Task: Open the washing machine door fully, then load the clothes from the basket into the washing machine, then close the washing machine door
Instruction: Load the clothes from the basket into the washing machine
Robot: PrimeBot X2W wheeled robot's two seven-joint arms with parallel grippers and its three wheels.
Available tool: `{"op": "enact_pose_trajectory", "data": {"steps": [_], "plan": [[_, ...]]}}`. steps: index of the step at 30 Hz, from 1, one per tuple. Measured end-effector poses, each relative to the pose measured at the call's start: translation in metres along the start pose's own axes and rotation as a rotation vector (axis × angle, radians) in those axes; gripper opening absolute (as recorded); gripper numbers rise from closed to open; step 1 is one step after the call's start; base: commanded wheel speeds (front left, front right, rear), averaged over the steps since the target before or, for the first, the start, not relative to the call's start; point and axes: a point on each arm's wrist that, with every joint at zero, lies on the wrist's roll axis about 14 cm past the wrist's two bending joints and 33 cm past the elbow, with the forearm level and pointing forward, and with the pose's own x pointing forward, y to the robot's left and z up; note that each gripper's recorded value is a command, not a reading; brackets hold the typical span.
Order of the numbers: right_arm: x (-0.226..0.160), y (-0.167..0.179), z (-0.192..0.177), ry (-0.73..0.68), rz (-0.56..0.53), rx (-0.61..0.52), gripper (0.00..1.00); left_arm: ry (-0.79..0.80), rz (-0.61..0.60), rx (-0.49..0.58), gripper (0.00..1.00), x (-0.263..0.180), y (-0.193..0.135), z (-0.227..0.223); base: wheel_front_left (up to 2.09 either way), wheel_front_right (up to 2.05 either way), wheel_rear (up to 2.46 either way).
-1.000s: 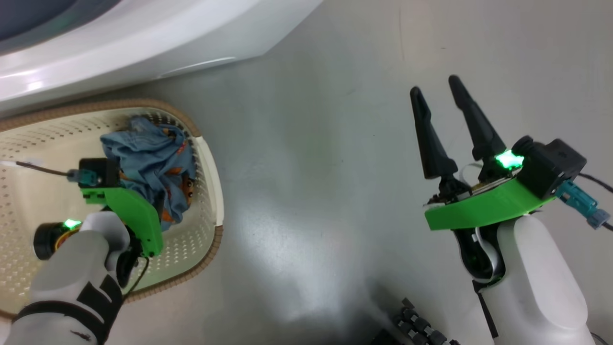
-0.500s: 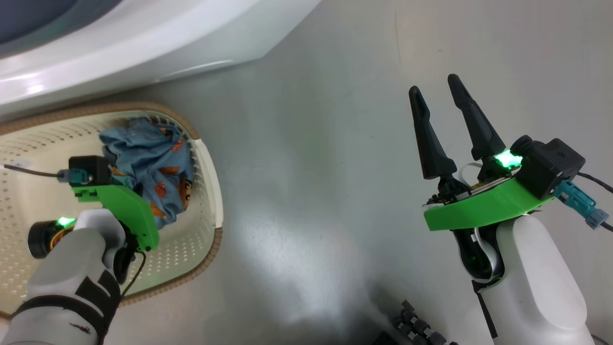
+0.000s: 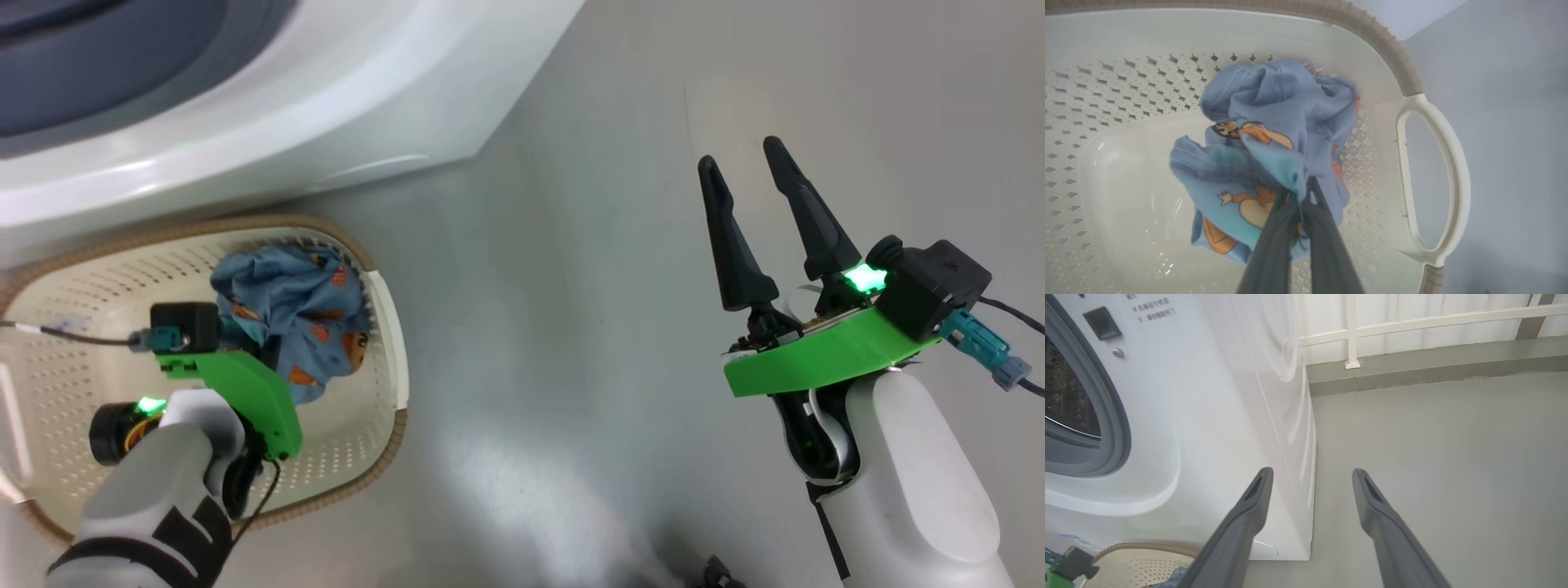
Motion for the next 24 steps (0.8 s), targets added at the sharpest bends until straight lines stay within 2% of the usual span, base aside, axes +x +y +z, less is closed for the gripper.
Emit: {"op": "enact_pose_trajectory", "data": {"steps": [8, 24], "plan": [[-0.003, 0.009, 0.017, -0.036, 0.027, 0.004, 1.0, -0.088, 0.0, 0.0, 0.0, -0.026, -0.001, 0.012, 0.0, 0.0, 0.0], [-0.028, 0.028, 0.049, -0.083, 0.086, 0.011, 1.0, -0.283, 0.016, -0.086, 0.0, -0.097, -0.013, 0.038, 0.0, 0.0, 0.0]]}}
